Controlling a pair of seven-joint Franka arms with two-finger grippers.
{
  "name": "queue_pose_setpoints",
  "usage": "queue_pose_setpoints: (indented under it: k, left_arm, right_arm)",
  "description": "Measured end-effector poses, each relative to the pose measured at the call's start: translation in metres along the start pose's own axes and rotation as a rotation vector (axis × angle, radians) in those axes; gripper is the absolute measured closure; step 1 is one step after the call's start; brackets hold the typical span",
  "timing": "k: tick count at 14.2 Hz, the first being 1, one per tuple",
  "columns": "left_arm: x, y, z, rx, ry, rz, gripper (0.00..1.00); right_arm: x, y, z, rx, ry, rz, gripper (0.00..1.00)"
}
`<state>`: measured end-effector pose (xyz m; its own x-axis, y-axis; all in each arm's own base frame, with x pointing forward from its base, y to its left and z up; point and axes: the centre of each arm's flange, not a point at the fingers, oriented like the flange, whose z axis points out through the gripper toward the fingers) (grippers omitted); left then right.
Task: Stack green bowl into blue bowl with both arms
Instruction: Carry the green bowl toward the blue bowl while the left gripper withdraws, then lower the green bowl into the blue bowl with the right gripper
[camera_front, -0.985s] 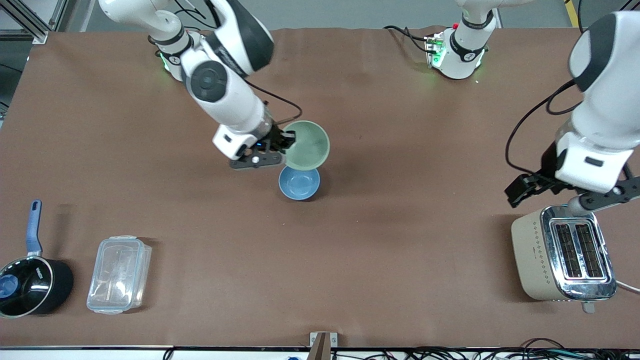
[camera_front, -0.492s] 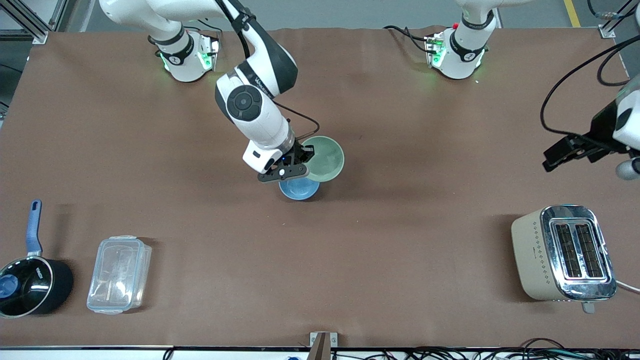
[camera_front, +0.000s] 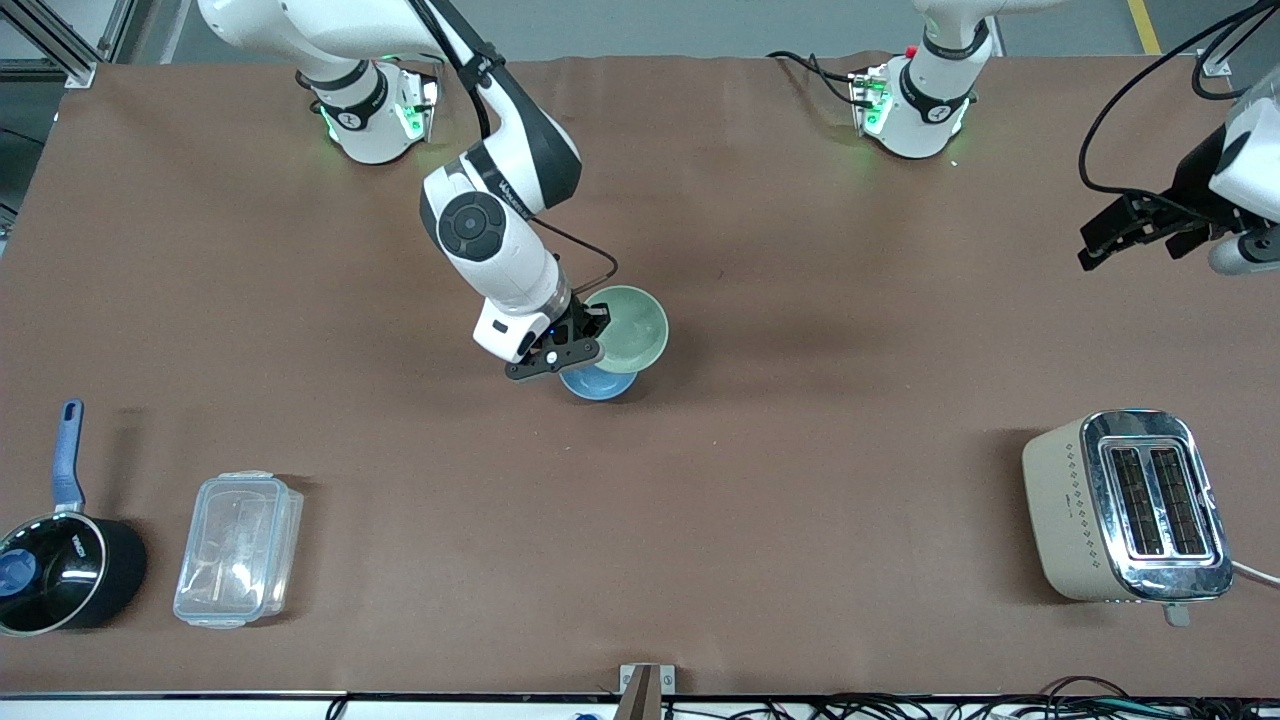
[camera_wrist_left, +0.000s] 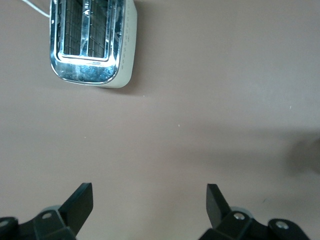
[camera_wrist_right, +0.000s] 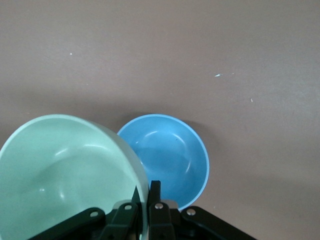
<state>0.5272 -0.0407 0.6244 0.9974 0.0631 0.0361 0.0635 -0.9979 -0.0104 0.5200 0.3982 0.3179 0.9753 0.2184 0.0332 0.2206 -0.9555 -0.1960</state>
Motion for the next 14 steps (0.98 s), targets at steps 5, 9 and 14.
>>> queue_pose_setpoints:
  k: [5,9,14]
  left_arm:
    - [-0.001,0.001,0.005,0.000,-0.009,0.057,0.00]
    - [-0.001,0.005,0.004,-0.001,-0.006,0.065,0.00]
    - [0.003,0.006,0.004,-0.008,0.001,0.066,0.00]
  right_arm:
    - [-0.013,0.014,0.024,-0.014,0.003,-0.043,0.94]
    - [-0.016,0.019,0.030,-0.018,0.004,-0.056,0.94]
    - [-0.012,0.030,0.030,-0.018,0.019,-0.060,0.94]
